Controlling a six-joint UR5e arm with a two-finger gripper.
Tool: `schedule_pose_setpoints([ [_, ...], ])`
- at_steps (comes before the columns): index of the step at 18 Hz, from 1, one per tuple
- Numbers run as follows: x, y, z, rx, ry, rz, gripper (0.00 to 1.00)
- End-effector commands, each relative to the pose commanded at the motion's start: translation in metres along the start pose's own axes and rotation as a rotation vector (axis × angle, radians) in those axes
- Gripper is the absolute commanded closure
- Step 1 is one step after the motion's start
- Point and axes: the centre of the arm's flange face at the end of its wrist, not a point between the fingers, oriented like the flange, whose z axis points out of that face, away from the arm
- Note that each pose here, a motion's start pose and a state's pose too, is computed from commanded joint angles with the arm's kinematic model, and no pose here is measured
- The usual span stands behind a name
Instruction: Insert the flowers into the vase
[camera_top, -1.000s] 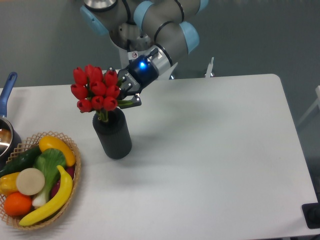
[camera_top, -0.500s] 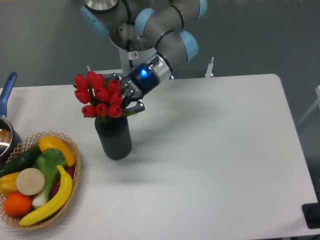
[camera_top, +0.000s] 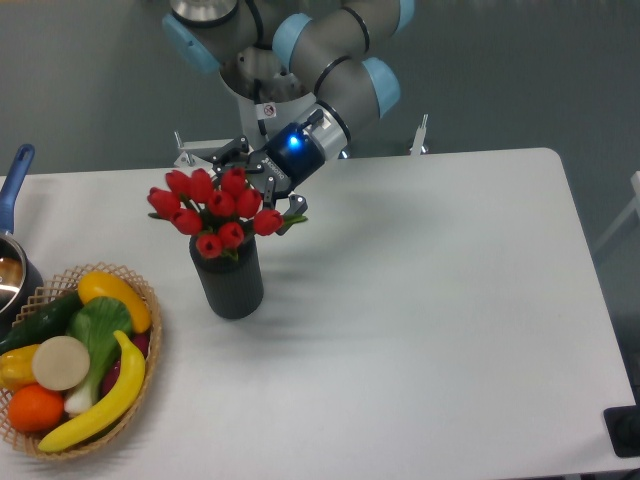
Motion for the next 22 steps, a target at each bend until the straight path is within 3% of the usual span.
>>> schedule_pose_setpoints([
  [7,0.004,-0.026,-0.031,-0.014,-0.087,0.071,0.0],
  [12,0.021,-0.047,-0.073,-0.377,-0.235,0.18,0.0],
  [14,0.023,-0.052,-0.082,-0.45,-0.27,0.198,0.0],
  [22,0.003,-0.09,-0.109,-0.456,-0.369,0.158,0.0],
])
